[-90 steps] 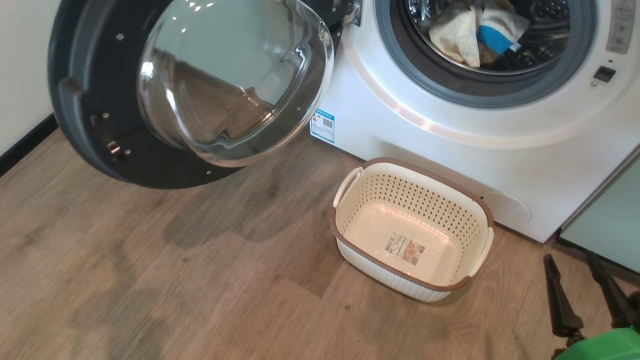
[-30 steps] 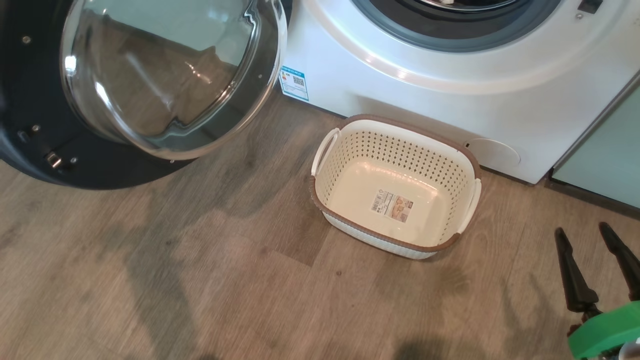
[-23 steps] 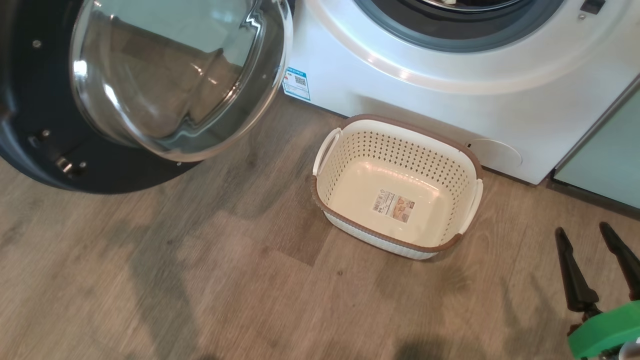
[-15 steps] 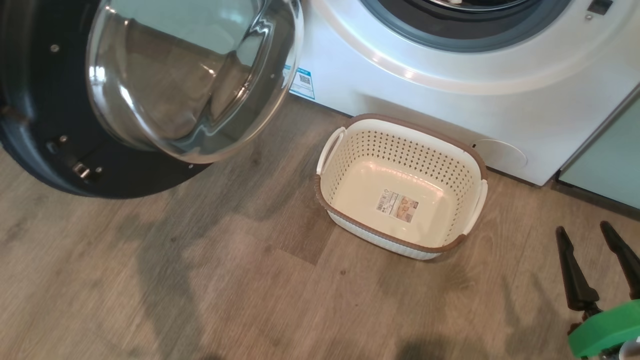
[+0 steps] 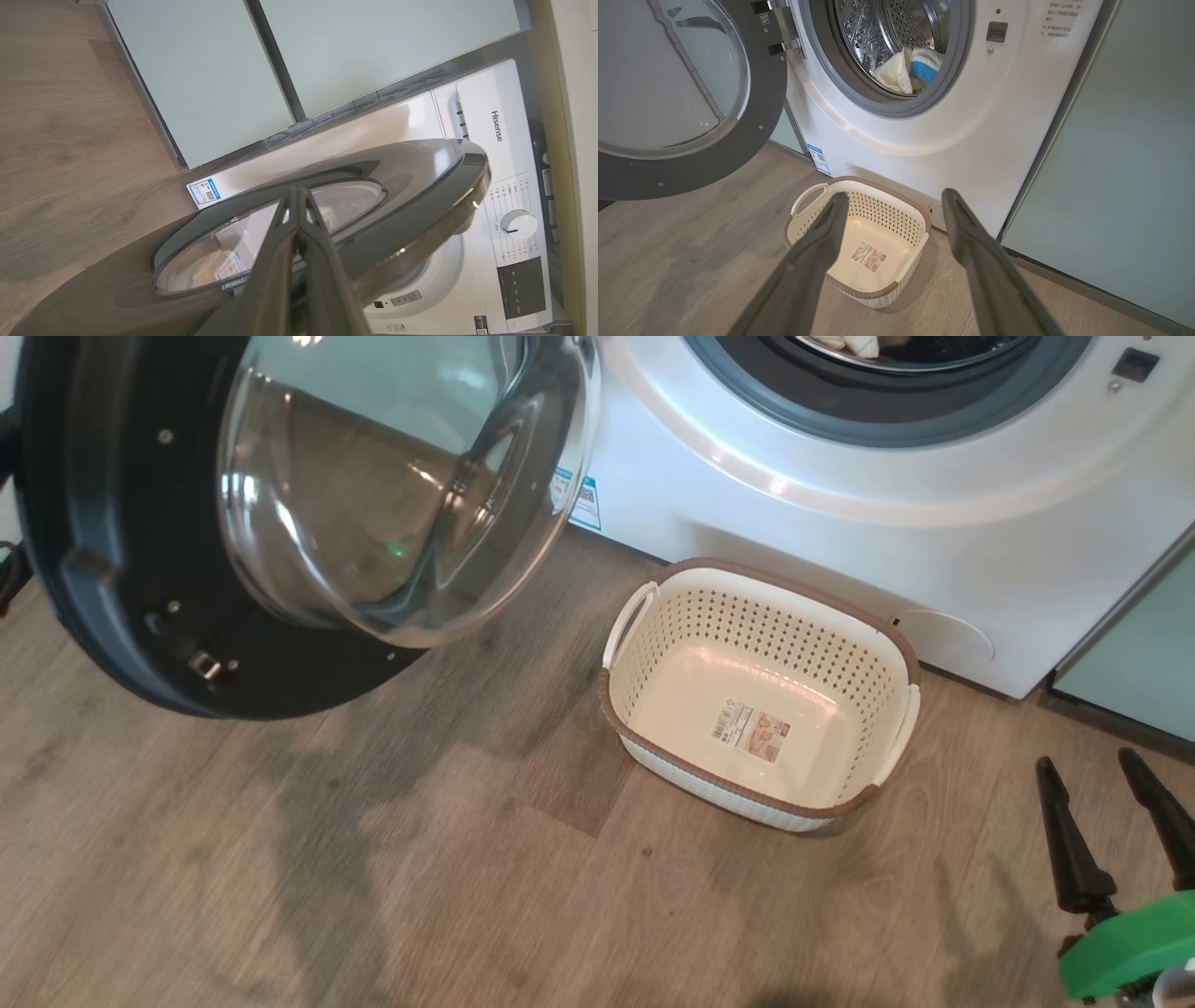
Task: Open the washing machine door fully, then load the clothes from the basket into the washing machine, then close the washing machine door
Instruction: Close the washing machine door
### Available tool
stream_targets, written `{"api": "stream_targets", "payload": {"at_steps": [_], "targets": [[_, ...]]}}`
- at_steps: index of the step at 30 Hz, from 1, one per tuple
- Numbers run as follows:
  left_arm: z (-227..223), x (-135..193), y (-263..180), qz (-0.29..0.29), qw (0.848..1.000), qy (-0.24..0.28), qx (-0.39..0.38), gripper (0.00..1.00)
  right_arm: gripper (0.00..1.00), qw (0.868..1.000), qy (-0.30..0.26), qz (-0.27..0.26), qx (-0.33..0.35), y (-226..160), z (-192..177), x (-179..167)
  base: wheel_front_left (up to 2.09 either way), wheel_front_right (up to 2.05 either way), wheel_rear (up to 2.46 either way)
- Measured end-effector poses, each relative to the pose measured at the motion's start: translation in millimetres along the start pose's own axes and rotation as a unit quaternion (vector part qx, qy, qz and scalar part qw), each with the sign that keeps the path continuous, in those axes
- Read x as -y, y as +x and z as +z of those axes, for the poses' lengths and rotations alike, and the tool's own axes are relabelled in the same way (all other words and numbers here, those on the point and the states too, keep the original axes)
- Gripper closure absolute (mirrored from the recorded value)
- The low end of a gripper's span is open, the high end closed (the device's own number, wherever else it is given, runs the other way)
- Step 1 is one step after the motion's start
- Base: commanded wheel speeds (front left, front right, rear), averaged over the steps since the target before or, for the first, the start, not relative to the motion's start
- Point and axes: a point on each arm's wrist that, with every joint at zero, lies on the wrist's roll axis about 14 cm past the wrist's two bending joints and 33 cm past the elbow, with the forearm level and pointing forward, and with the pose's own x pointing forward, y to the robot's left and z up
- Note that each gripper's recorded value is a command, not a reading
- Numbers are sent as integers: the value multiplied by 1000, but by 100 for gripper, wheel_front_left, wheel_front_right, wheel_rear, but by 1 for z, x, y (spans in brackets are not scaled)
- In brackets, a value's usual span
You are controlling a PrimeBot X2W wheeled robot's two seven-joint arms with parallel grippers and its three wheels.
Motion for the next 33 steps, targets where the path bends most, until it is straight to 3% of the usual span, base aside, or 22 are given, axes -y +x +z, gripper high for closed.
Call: {"api": "stream_targets", "payload": {"at_steps": [17, 33], "targets": [[-42, 26, -11, -66, 995, 5, -76, 100, 0, 1000, 9, -1, 5, -3, 0, -6, 0, 0, 0], [-104, 58, -19, -129, 976, 13, -174, 100, 0, 999, 19, -20, 23, -19, 4, -4, 0, 0, 0]]}}
